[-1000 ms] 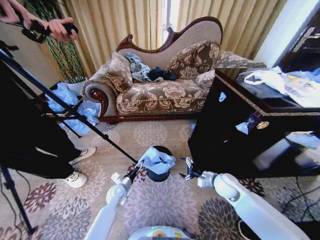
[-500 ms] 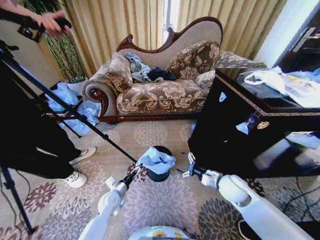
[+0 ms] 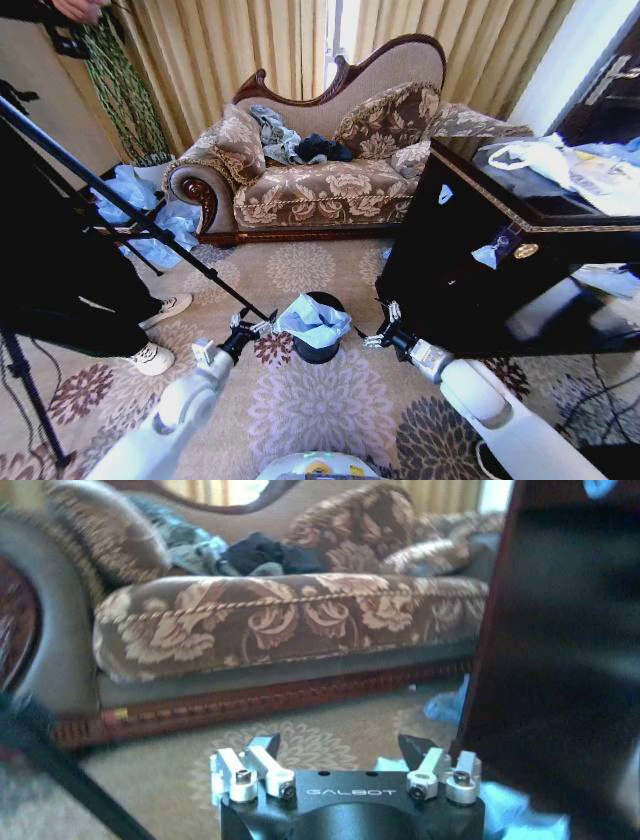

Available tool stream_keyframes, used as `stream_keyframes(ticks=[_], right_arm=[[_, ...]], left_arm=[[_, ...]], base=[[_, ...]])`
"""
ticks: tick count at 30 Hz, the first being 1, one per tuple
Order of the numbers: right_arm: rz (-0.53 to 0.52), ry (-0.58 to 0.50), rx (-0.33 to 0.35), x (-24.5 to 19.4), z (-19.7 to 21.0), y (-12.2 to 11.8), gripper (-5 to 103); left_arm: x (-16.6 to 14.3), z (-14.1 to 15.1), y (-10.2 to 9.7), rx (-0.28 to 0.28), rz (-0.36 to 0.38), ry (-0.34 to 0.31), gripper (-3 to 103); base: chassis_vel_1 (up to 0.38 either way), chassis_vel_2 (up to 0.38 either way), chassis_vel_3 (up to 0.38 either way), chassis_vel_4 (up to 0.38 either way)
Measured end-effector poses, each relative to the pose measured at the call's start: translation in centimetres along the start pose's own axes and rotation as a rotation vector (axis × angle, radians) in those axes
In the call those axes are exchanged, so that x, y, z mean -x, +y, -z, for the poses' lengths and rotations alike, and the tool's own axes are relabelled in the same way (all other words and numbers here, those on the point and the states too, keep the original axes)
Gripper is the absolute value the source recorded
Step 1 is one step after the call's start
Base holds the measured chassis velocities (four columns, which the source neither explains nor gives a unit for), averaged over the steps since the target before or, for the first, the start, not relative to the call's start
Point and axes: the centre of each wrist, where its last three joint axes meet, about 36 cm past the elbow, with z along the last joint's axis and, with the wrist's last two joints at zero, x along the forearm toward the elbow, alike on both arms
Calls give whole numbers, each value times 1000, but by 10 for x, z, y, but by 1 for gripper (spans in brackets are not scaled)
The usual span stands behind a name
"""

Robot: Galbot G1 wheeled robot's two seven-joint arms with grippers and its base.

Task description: Place a garbage bag over the trash bin.

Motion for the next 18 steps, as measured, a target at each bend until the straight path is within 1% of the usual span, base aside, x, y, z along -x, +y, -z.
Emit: stream_keyframes(ticks=[2, 3, 4, 5, 6, 7, 8, 9, 10, 11, 12, 13, 14, 15, 16, 17, 18], right_arm=[[14, -9, 37, 10, 6, 3, 100], [44, -4, 98, 15, 11, 9, 100], [44, -4, 98, 15, 11, 9, 100], [53, 1, 131, 17, 13, 12, 100], [54, 1, 168, 20, 15, 17, 102], [43, 6, 214, 27, 21, 27, 100], [43, 6, 214, 27, 21, 27, 100], [23, -5, 225, 39, 24, 37, 99], [24, -15, 198, 48, 24, 40, 95], [24, -15, 198, 48, 24, 40, 95], [40, -19, 185, 51, 25, 40, 95], [139, -6, 150, 58, 29, 38, 98], [139, -6, 150, 58, 29, 38, 98], [252, 4, 108, 65, 30, 29, 99], [352, 12, 67, 74, 31, 20, 100], [352, 12, 67, 74, 31, 20, 100], [392, 17, 50, 78, 32, 17, 100]], left_arm=[[0, -1, 7, 55, -4, 15, 76], [4, -3, 14, 95, -14, 29, 75], [4, -3, 14, 95, -14, 29, 75], [7, -4, 17, 118, -25, 34, 74], [11, -5, 18, 132, -37, 39, 74], [16, -8, 17, 140, -53, 44, 72], [16, -8, 17, 140, -53, 44, 72], [20, -11, 14, 133, -63, 46, 72], [21, -13, 11, 123, -66, 46, 72], [21, -13, 11, 123, -66, 46, 72], [21, -14, 9, 117, -68, 47, 72], [20, -18, 6, 103, -71, 51, 72], [20, -18, 6, 103, -71, 51, 72], [20, -20, 5, 97, -72, 52, 70], [20, -21, 5, 92, -75, 52, 72], [20, -21, 5, 92, -75, 52, 72], [20, -22, 5, 90, -75, 52, 72]], base=[[0, 0, 0, 0], [0, 0, 0, 0], [0, 0, 0, 0], [0, 0, 0, 0], [0, 0, 0, 0], [0, 0, 0, 0], [0, 0, 0, 0], [0, 0, 0, 0], [0, 0, 0, 0], [0, 0, 0, 0], [0, 0, 0, 0], [0, 0, 0, 0], [0, 0, 0, 0], [0, 0, 0, 0], [0, 0, 0, 0], [0, 0, 0, 0], [0, 0, 0, 0]])
